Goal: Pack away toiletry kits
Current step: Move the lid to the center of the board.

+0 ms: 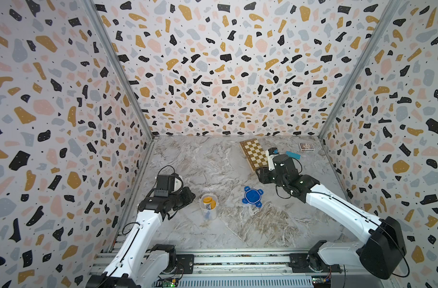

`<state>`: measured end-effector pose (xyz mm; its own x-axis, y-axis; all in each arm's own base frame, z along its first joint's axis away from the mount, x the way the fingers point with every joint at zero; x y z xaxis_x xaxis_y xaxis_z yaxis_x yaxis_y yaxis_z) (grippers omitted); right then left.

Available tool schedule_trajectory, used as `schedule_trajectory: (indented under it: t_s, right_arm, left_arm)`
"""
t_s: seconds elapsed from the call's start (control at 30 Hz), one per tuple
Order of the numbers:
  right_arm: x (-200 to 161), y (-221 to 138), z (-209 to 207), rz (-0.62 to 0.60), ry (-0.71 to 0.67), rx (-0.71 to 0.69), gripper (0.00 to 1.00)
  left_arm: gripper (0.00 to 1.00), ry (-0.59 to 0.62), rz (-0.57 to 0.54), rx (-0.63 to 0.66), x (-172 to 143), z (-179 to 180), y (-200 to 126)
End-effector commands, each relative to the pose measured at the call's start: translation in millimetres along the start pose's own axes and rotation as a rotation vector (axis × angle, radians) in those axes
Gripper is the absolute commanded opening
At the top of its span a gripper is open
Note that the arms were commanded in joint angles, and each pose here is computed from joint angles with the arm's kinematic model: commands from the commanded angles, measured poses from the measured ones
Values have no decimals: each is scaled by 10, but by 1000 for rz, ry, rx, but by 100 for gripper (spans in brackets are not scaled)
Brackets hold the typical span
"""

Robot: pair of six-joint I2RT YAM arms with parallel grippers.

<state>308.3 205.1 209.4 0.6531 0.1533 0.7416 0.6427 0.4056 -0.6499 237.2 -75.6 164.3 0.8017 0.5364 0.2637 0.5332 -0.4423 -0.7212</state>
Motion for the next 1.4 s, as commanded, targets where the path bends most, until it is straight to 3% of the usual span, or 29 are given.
schedule_trajectory:
  t_s: [0.0, 0.3, 0.5, 0.63, 0.77, 0.9, 1.0, 1.17, 1.37]
  right_arm:
    - [-650, 101, -148, 322, 27, 33, 49]
    - [-1196, 314, -160, 503, 36, 135, 46]
    - [-1329, 143, -84, 465, 246, 270, 38]
    - [-1303, 54, -65, 414, 400, 363, 42]
    - [-1276, 51, -212, 386, 505, 379, 41]
    - [-1386, 125, -347, 406, 582, 396, 41]
    - [-1431, 198, -366, 413, 594, 411, 41]
    - [-1386, 300, -433, 392, 589, 382, 46]
    - [-1396, 487, -437, 401, 623, 389, 50]
  left_arm:
    - [17, 36, -44, 0, 117, -78, -73]
    - [26, 122, -84, 7, 275, -304, -324]
    - [26, 112, -74, -24, 270, -349, -304]
    - [28, 228, -58, -9, 337, -543, -349]
    - [39, 408, -20, -13, 355, -1055, -418]
    - [50, 507, 125, -67, 154, -1670, -199]
    - [50, 511, 209, -130, -23, -2024, 90]
    - [49, 525, 357, -81, -370, -2161, 665]
    - [54, 529, 467, 12, -642, -2003, 1229]
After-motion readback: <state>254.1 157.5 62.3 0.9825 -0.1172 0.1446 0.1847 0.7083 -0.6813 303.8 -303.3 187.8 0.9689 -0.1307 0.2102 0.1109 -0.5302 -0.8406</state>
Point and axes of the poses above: each gripper's point midway between its finger pads, its own y axis out along the fingers, its own z axis along the line the jaws close on, x = y × z, the point moved 3 cm from there along -y, back along the fingers, and after that the axes turned 9 degrees about -y, right-handed, at the moved point
